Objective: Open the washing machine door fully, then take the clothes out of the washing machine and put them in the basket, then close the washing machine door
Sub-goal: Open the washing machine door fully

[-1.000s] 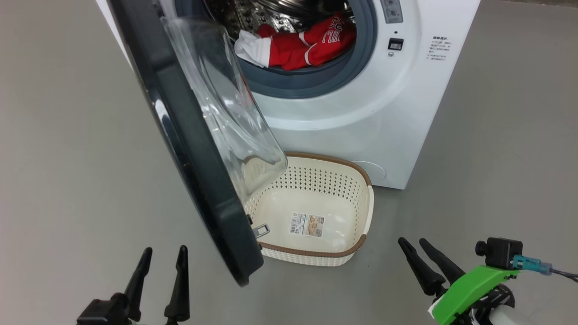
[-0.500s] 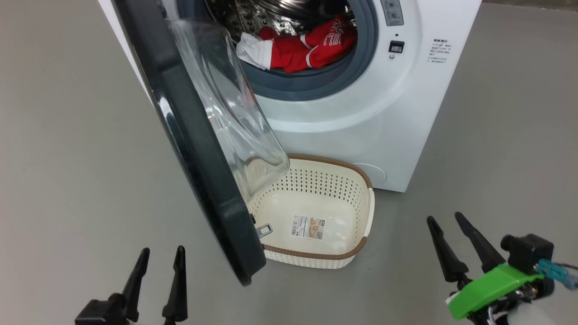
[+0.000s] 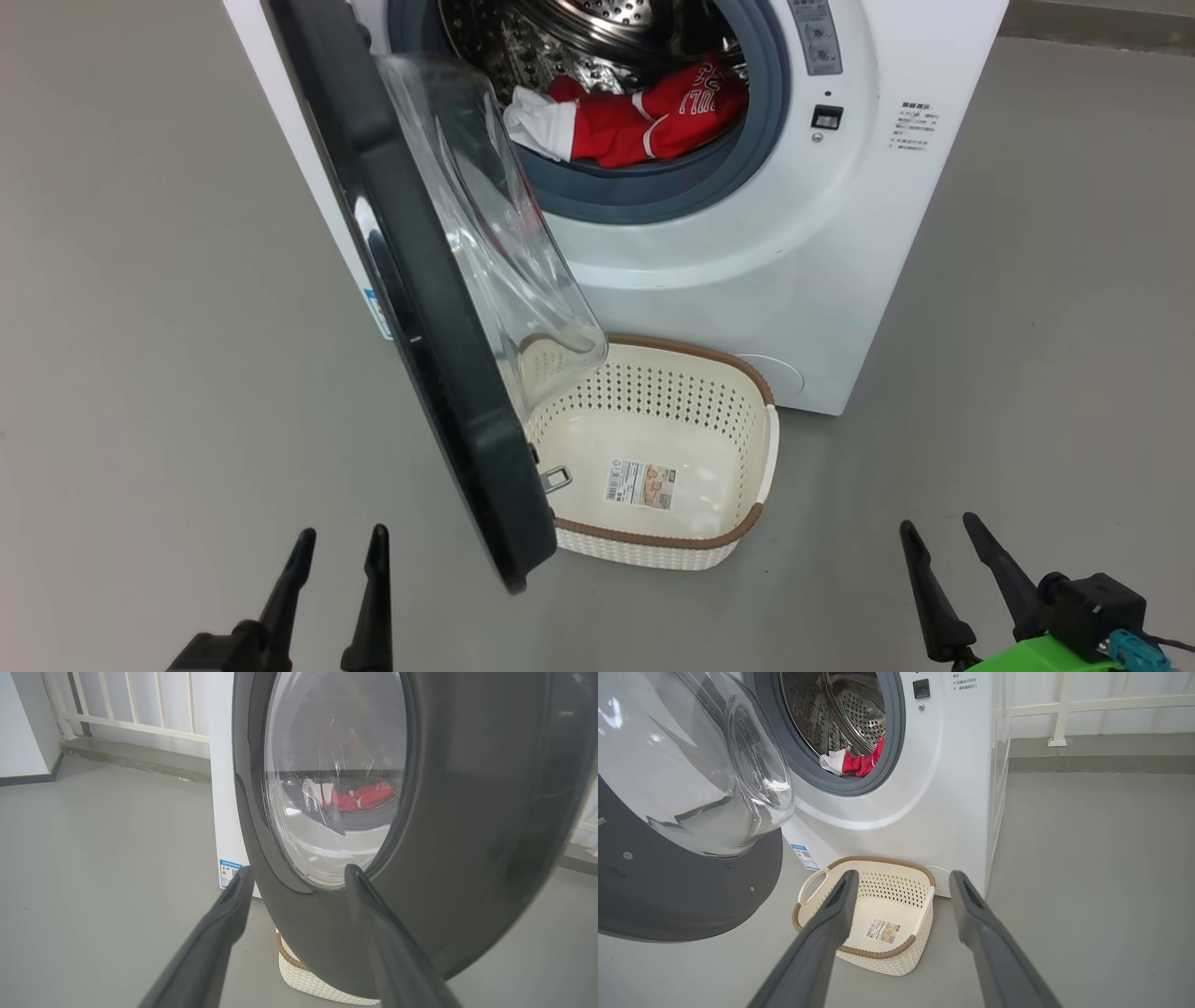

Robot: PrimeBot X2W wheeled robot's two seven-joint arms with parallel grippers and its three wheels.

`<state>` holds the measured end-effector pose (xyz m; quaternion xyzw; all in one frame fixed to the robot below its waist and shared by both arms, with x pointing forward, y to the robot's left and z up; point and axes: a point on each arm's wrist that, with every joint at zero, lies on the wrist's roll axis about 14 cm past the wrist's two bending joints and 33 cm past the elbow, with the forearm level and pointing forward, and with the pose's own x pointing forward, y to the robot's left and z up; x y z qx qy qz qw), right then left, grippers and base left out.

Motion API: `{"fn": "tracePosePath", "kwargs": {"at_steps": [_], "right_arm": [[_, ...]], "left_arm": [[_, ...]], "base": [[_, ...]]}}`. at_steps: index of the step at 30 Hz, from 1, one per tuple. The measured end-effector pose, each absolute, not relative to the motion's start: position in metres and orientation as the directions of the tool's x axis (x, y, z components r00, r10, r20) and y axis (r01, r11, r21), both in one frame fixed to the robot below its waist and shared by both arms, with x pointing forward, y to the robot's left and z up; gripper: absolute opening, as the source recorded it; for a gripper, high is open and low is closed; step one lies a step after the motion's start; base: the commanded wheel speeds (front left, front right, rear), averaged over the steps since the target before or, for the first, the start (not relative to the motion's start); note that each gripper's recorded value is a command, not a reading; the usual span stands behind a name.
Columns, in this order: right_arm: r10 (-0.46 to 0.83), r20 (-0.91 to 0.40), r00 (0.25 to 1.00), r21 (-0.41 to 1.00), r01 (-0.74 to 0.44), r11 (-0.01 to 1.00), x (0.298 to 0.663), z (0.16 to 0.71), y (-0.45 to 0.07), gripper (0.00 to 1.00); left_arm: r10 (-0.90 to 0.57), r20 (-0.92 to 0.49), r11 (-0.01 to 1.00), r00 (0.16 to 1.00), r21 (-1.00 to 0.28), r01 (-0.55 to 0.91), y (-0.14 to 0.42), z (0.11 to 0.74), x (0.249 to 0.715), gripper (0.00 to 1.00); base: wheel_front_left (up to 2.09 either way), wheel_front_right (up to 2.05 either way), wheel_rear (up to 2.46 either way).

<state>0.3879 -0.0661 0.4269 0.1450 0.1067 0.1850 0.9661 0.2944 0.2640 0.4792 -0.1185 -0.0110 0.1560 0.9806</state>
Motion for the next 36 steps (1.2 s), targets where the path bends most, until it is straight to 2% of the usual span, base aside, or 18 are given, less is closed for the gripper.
{"fn": "tracePosePath", "kwargs": {"at_steps": [11,12,13,14,15,20,26,30,31,36], "right_arm": [[0.375,-0.143,0.916,0.312,-0.318,0.895,0.390,0.430,-0.069,1.00],[0.375,-0.142,0.916,0.312,-0.318,0.895,0.390,0.430,-0.068,1.00],[0.375,-0.141,0.916,0.311,-0.319,0.895,0.390,0.430,-0.068,1.00],[0.376,-0.140,0.916,0.309,-0.321,0.895,0.390,0.431,-0.068,1.00],[0.377,-0.139,0.916,0.309,-0.321,0.895,0.390,0.431,-0.067,1.00],[0.376,-0.137,0.916,0.308,-0.321,0.895,0.391,0.431,-0.067,1.00],[0.376,-0.135,0.917,0.306,-0.323,0.896,0.391,0.432,-0.067,1.00],[0.374,-0.133,0.918,0.305,-0.322,0.896,0.392,0.432,-0.068,1.00],[0.373,-0.132,0.919,0.305,-0.320,0.897,0.392,0.432,-0.069,1.00],[0.370,-0.132,0.919,0.301,-0.319,0.899,0.393,0.432,-0.070,1.00]], "left_arm": [[0.304,-0.012,0.926,0.953,-0.230,-0.298,0.263,0.480,0.295,1.00],[0.304,-0.012,0.926,0.953,-0.230,-0.298,0.263,0.480,0.295,0.77],[0.304,-0.012,0.926,0.953,-0.230,-0.298,0.263,0.480,0.295,0.45],[0.305,-0.010,0.926,0.952,-0.230,-0.299,0.263,0.481,0.295,0.18],[0.306,-0.006,0.926,0.952,-0.230,-0.299,0.264,0.482,0.295,0.00],[0.340,0.077,0.915,0.937,-0.258,-0.311,0.276,0.508,0.298,0.00],[0.358,0.314,0.924,0.879,-0.256,-0.284,0.290,0.587,0.306,0.00],[0.289,0.487,0.952,0.824,-0.239,-0.192,0.270,0.647,0.308,0.00],[0.234,0.538,0.965,0.810,-0.231,-0.125,0.250,0.665,0.309,0.00],[0.058,0.535,0.976,0.843,-0.209,0.066,0.186,0.664,0.321,0.00]], "base": [[0.00,0.00,0.00],[0.00,0.00,0.00],[0.00,0.00,0.00],[0.00,0.00,0.00],[0.00,0.00,0.00],[0.00,0.00,0.00],[0.00,0.00,0.00],[0.00,0.00,0.00],[0.00,0.00,0.00],[0.00,0.00,0.00]]}}
